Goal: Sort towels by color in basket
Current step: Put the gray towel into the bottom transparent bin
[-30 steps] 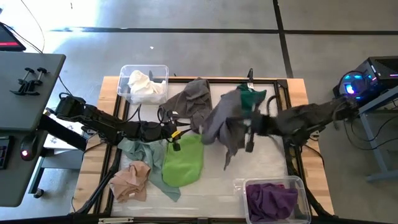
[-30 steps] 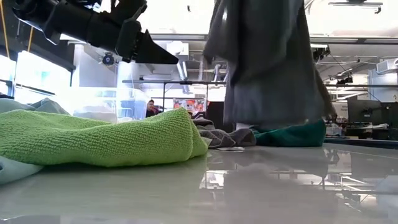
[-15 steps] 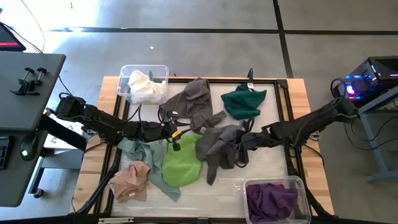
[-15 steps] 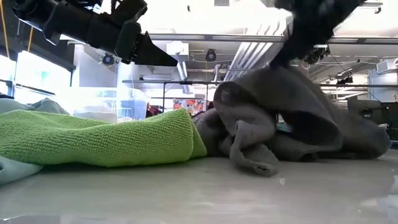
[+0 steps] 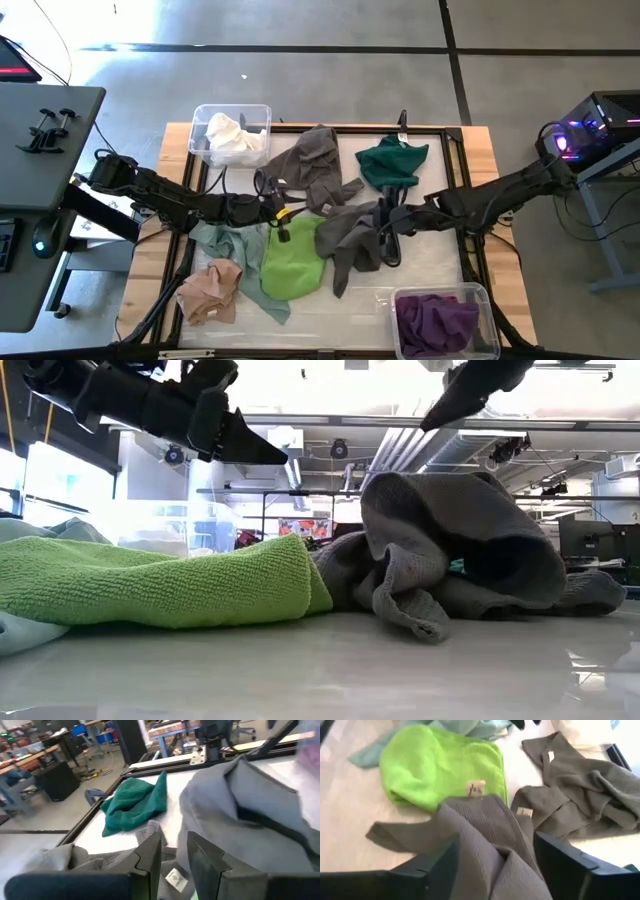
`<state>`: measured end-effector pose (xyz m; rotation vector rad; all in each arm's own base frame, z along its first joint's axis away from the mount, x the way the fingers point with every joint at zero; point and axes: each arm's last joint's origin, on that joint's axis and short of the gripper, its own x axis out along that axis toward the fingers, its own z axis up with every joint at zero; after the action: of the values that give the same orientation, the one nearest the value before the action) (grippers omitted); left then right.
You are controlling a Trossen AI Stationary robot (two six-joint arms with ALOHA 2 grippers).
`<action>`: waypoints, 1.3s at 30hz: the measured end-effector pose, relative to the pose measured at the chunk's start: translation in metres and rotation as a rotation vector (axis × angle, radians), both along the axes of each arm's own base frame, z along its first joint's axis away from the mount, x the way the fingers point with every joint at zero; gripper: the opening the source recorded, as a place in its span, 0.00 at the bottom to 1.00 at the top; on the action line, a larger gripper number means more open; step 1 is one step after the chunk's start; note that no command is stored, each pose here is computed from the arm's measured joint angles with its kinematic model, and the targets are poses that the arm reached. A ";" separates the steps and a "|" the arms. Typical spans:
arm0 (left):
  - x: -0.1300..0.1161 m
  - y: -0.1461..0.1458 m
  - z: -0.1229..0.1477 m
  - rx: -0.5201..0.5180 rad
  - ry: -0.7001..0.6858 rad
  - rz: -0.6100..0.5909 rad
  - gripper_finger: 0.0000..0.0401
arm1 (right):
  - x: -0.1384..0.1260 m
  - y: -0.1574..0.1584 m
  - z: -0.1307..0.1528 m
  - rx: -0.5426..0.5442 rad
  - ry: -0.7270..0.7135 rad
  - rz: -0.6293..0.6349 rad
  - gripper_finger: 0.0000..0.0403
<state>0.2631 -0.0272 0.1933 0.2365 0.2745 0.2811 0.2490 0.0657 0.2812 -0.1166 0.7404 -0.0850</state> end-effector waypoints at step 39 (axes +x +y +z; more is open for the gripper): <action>0.039 0.010 -0.076 -0.079 0.257 -0.369 0.04 | 0.020 -0.031 -0.191 0.046 -0.111 -0.003 0.72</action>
<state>0.3023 -0.0175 0.1176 0.2401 0.4879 -0.1271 0.2690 0.0345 0.0903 -0.0669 0.6314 -0.0764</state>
